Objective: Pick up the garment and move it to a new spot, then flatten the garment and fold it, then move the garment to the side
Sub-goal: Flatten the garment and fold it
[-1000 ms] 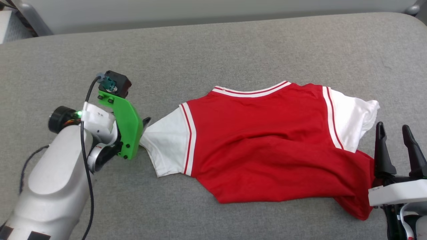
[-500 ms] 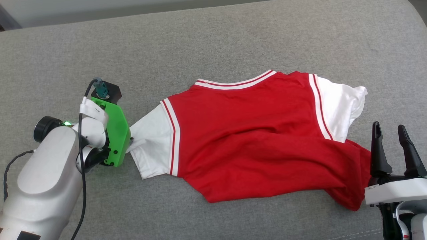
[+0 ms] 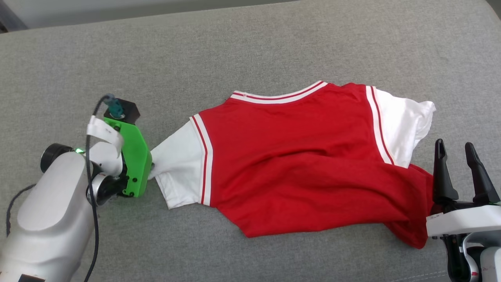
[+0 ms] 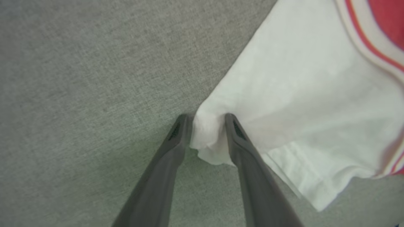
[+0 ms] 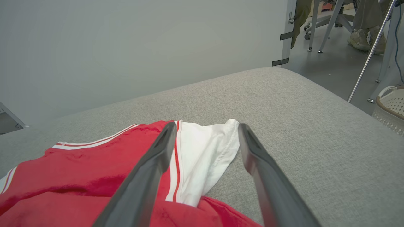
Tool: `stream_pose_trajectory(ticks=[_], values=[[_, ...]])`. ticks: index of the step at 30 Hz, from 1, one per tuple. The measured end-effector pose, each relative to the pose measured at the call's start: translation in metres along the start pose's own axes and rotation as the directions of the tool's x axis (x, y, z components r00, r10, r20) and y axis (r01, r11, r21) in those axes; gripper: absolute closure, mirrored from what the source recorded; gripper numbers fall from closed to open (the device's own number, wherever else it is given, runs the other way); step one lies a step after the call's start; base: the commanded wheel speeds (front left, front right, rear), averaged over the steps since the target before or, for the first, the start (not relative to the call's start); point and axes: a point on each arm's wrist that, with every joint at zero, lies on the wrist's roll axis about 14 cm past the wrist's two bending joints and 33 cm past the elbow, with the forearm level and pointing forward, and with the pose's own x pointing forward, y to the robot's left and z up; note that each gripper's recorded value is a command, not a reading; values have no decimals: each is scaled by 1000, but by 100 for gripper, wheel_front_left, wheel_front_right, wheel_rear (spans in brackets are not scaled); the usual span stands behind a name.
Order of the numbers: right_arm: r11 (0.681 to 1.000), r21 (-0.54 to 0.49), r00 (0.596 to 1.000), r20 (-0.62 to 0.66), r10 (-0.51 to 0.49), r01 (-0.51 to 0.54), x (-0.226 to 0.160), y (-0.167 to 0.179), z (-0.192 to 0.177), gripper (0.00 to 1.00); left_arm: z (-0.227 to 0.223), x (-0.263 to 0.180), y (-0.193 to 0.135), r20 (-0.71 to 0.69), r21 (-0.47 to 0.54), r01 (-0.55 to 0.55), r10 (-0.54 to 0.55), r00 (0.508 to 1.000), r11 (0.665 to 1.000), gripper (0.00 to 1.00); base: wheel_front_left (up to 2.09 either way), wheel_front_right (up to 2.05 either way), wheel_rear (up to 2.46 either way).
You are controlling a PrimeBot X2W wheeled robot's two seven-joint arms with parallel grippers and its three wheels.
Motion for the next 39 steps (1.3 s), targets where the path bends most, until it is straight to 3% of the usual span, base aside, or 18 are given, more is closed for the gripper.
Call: stream_pose_trajectory(ticks=[3,10,16,17,22,27,31,39], values=[[1000,-1,1000,2,3,-3,1,0,1,0,6,1,-3,62,-115,39,-32,998,993,100,0,0,0],[999,-32,1000,9,20,-20,0,-3,14,0,19,-17,6,224,-159,17,20,974,987,100,0,0,0],[989,-110,988,-132,78,-93,1,1,8,0,54,-59,10,455,-167,21,58,888,986,100,0,0,0],[979,-149,957,-272,98,-142,6,3,-5,0,60,-76,3,524,-168,53,44,850,984,100,0,0,0],[972,-154,885,-456,90,-178,27,2,-12,0,61,-92,-8,588,-162,83,28,809,983,100,0,0,0],[973,-169,767,-642,15,-160,43,-14,-30,0,53,-99,-23,599,-159,120,0,801,980,100,0,0,0],[969,-194,694,-719,-34,-153,61,-21,-39,0,50,-104,-33,603,-159,142,-18,798,977,100,0,0,0],[951,-260,614,-782,-104,-170,94,-30,-67,0,45,-103,-27,599,-170,135,-7,801,976,100,0,0,0]])
